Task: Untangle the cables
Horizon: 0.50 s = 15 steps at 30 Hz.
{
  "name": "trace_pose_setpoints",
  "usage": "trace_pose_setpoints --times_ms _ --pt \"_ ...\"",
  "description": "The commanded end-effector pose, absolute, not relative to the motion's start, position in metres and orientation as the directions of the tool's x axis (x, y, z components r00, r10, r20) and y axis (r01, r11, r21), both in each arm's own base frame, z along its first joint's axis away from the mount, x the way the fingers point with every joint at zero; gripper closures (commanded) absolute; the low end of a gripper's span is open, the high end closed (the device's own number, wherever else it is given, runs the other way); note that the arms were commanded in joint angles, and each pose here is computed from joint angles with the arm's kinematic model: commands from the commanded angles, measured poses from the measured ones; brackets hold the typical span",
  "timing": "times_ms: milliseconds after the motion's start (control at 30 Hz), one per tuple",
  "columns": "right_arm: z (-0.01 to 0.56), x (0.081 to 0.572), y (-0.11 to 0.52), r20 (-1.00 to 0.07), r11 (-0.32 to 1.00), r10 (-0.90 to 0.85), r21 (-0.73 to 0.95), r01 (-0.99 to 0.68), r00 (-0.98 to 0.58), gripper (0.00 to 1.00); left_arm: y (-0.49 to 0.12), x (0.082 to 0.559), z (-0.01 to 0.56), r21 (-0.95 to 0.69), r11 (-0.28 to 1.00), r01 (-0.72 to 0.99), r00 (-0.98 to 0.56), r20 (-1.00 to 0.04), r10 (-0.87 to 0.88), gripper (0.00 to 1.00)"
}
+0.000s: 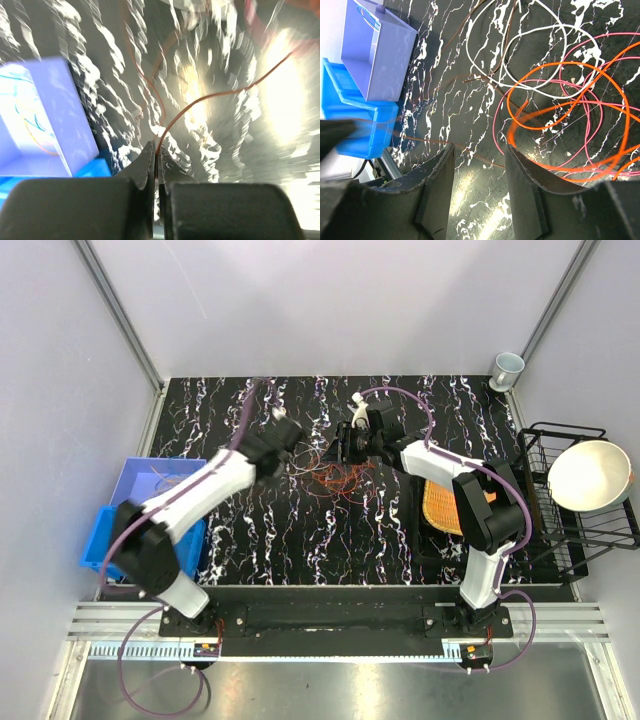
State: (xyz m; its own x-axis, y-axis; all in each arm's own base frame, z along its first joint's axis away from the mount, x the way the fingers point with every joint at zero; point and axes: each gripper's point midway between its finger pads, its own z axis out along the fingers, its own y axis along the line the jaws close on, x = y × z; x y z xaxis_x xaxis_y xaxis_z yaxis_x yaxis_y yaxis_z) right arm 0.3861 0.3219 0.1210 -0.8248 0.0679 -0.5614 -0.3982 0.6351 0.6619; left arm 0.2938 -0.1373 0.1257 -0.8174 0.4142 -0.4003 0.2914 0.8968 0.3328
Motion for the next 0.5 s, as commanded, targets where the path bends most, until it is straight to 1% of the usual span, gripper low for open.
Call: trace_pose_setpoints --times_ms 0,33,133,200,233,333,467 --pt "0.128 0.389 0.322 -0.568 0.62 0.076 0.671 -0.407 -0.82 0.5 -0.152 0.305 0.237 0.024 0.978 0.206 -0.717 -0.677 0.168 1.0" --pt "0.129 0.389 0.322 -0.569 0.619 0.078 0.671 -0.408 -0.819 0.5 -0.158 0.306 0.263 -0.039 0.975 0.22 -0.684 -0.719 0.125 1.0" --pt "0.129 0.388 0.323 -0.568 0.616 0.078 0.673 -0.408 -0.819 0.51 -0.159 0.305 0.327 -0.159 0.96 0.23 -0.595 -0.803 0.009 1.0" --pt "0.128 0.388 0.323 -0.567 0.615 0.078 0.675 -0.408 -0.82 0.51 -0.16 0.3 0.357 -0.219 0.942 0.254 -0.554 -0.831 -0.044 1.0" --pt "0.129 0.388 0.323 -0.566 0.613 0.079 0.676 -0.408 -0.82 0.5 -0.162 0.298 0.382 -0.244 0.931 0.273 -0.51 -0.857 -0.075 1.0" --pt "0.131 0.388 0.324 -0.568 0.606 0.081 0.681 -0.412 -0.819 0.51 -0.164 0.291 0.422 -0.263 0.906 0.332 -0.432 -0.896 -0.102 1.0" --pt "0.143 0.386 0.324 -0.588 0.583 0.093 0.686 -0.435 -0.803 0.5 -0.159 0.29 0.439 -0.246 0.914 0.324 -0.415 -0.905 -0.096 1.0"
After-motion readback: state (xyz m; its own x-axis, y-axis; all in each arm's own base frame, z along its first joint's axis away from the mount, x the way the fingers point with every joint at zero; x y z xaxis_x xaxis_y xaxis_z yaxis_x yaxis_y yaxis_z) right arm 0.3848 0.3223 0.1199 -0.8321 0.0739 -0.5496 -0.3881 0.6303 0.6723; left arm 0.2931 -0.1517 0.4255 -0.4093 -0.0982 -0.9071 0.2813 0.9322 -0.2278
